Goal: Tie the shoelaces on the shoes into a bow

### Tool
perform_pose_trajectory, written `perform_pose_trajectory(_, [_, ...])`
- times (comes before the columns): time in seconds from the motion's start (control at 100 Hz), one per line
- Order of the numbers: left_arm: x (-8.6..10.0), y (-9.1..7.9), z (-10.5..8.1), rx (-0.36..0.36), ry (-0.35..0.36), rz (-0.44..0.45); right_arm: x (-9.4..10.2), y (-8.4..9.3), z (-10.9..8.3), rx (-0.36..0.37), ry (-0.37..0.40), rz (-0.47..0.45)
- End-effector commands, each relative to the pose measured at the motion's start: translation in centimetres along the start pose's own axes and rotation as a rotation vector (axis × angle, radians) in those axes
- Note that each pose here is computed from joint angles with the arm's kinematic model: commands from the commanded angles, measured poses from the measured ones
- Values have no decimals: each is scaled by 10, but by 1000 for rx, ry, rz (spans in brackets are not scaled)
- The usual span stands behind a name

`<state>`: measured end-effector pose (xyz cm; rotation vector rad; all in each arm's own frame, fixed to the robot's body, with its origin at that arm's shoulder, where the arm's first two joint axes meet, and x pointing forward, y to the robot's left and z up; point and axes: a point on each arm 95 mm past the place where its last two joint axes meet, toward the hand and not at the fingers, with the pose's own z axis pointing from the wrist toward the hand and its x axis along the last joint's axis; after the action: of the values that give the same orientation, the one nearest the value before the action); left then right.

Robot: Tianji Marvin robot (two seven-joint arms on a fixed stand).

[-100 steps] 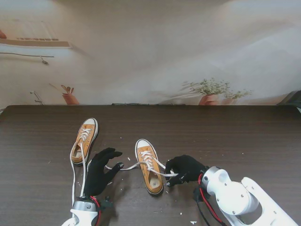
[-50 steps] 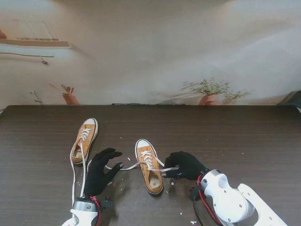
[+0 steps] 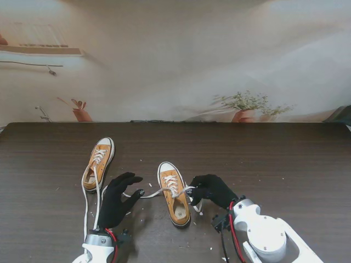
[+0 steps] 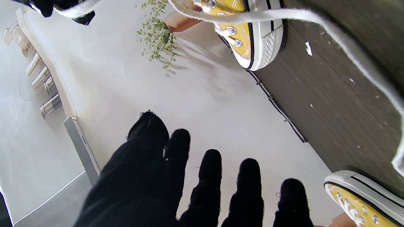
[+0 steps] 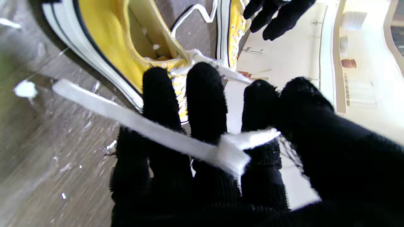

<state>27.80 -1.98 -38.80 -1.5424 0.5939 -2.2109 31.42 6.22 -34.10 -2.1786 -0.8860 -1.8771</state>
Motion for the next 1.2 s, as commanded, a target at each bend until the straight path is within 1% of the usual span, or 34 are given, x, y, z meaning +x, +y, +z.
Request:
perform_pose_trajectory(0.0, [4, 0, 2, -9, 14, -5, 2, -2, -2, 24, -7, 36])
perform_pose_trajectory(0.05, [5, -1, 3, -9, 18, -2, 2, -3, -2, 26, -16, 60])
perform_pose_trajectory(0.14, [7, -3, 5, -12, 33, 11, 2, -3, -2, 30, -22, 60])
perform_pose_trajectory(0.28, [11, -7, 10, -37, 64, 69, 3, -3, -2, 41, -24, 58])
perform_pose_trajectory(0.37, [13, -9, 12, -69, 65, 105, 3, -3, -2, 51, -25, 42])
perform_pose_trajectory(0.46, [17, -11, 12, -125, 49, 182, 3, -3, -3, 54, -27, 18])
perform_pose_trajectory(0.57, [20, -14, 13, -233, 13, 310, 3, -2, -4, 54, -31, 8])
perform_pose_trajectory(0.64, [22, -15, 17, -283, -2, 373, 2, -2, -4, 55, -34, 10])
perform_pose_trajectory(0.8, [28, -13, 25, -425, -54, 510, 1, -3, -4, 63, -37, 14])
perform_pose_trajectory(0.86, [31, -9, 28, -442, -67, 549, 1, -3, -4, 62, -38, 17])
perform_pose_trajectory(1.0, [35, 6, 37, -445, -79, 606, 1, -3, -5, 63, -42, 36])
perform_pose_trajectory(1.19, [40, 25, 39, -468, -134, 714, 1, -3, -6, 67, -58, 66])
